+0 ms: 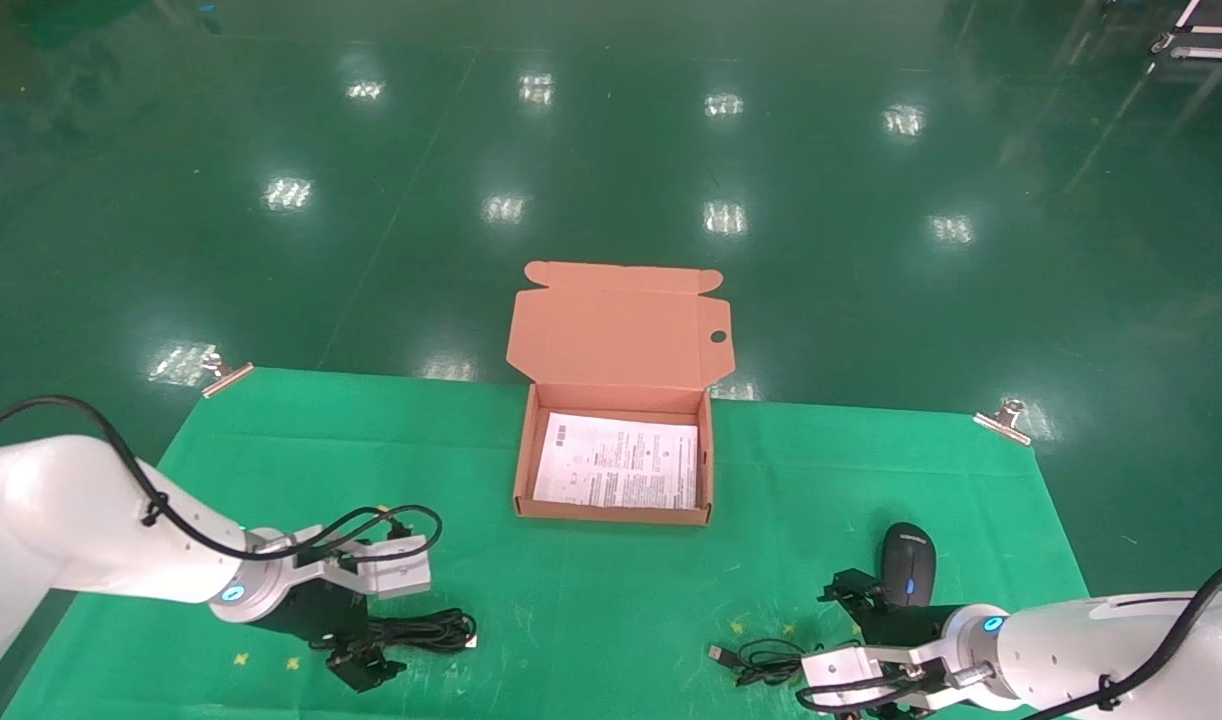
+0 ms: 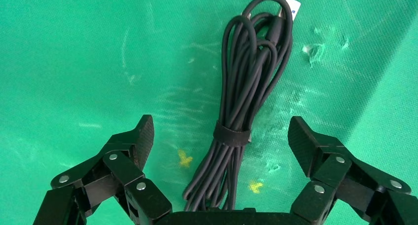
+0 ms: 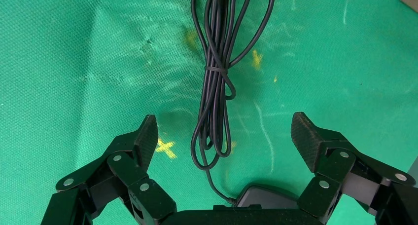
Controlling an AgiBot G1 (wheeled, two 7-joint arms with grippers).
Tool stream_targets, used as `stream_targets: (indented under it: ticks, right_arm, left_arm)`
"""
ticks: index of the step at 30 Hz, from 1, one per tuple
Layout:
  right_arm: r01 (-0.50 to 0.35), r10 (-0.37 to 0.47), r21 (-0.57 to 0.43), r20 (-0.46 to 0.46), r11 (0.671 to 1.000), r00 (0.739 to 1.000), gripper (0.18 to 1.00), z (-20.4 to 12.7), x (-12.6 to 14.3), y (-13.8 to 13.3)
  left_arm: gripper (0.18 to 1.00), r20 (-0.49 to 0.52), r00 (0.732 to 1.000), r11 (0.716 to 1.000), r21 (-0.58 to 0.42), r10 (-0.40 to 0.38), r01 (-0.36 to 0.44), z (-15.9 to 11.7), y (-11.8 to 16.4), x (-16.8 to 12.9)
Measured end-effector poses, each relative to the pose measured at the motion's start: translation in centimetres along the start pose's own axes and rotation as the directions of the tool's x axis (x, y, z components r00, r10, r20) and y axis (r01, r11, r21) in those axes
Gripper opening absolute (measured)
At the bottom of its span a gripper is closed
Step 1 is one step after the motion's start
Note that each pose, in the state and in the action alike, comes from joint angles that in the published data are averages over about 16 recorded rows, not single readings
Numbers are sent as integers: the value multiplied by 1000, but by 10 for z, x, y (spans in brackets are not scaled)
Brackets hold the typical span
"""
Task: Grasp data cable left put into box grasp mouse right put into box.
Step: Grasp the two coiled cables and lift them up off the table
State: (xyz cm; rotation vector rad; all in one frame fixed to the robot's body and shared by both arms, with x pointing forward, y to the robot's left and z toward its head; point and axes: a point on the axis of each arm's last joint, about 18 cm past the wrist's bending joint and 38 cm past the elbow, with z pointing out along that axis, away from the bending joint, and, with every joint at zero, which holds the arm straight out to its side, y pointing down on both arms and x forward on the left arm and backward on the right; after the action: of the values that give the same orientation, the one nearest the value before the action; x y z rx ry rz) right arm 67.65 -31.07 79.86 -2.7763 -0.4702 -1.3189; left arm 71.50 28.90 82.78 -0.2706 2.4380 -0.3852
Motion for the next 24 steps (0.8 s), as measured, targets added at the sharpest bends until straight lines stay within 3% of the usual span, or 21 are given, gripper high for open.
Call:
stream_targets:
  ticks: [11, 24]
  right_arm:
    - [-2, 2, -1, -4, 1000, 1000, 931, 2, 0, 1]
    - [-1, 1, 0, -3, 1000, 1000, 702, 1, 0, 0]
  left_arm:
    - [945, 2, 1000, 1000, 6, -5, 5, 0, 1, -1]
    - [746, 2, 1000, 1000, 4, 0, 0, -1, 0, -1]
